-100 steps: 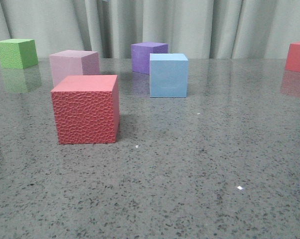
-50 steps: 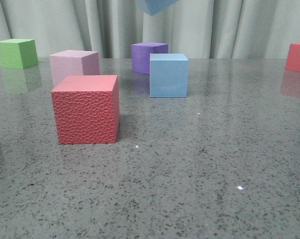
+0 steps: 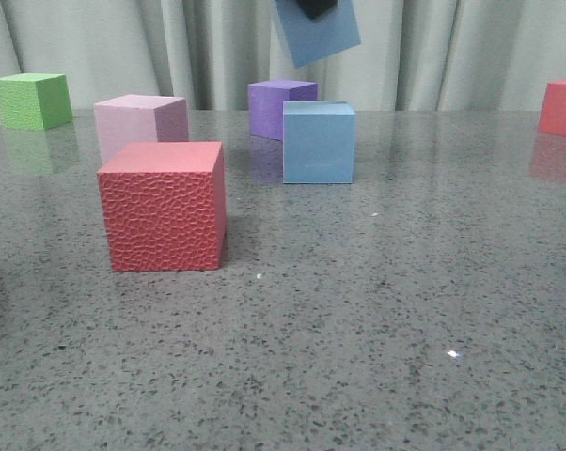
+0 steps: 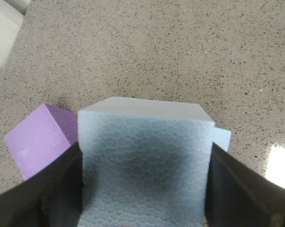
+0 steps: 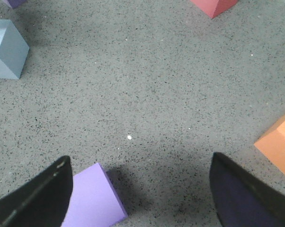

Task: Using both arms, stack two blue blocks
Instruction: 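Lift the light-blue cube and carry it over the placed blue cube, then lower the held cube onto the top of the placed blue cube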

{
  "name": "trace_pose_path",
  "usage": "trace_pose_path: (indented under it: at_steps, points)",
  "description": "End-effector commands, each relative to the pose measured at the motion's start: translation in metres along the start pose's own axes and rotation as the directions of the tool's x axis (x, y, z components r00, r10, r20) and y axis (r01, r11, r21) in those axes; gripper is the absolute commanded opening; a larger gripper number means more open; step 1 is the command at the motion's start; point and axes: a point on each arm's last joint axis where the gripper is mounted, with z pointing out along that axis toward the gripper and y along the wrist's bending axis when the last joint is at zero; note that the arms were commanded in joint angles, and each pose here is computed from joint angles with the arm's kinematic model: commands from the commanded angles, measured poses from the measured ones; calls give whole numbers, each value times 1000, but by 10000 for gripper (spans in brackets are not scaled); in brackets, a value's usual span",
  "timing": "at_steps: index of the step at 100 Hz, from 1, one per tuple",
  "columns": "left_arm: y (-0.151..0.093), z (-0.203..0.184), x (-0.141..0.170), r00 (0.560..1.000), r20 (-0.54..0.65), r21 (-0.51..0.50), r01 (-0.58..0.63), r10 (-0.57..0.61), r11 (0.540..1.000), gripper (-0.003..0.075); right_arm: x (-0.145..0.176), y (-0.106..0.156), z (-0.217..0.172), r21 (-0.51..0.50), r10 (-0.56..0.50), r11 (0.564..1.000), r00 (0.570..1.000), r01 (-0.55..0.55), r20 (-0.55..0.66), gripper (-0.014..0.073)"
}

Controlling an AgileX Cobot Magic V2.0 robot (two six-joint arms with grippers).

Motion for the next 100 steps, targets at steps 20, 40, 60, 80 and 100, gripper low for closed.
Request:
trace_pose_path:
  at_steps: [20,40,60,80,100]
  points:
    - [-2,-39,-16,995,102,-61,-14,21,998,337,-11,1,-7,-10,-7,1000,996,8,94,592]
    - [-6,-39,-13,997,66,-26,-30,32,999,337,-11,1,-7,-10,-7,1000,995,8,95,592]
    - [-6,-38,-13,994,63,-28,-88,89,996,337,-11,1,-7,-10,-7,1000,996,8,94,592]
    - [-6,-38,-13,990,61,-30,-125,127,992,337,-10,1,-7,-10,-7,1000,996,8,92,592]
    - [-7,-32,-10,989,46,-14,-137,137,990,337,-10,1,-7,-10,-7,1000,996,8,92,592]
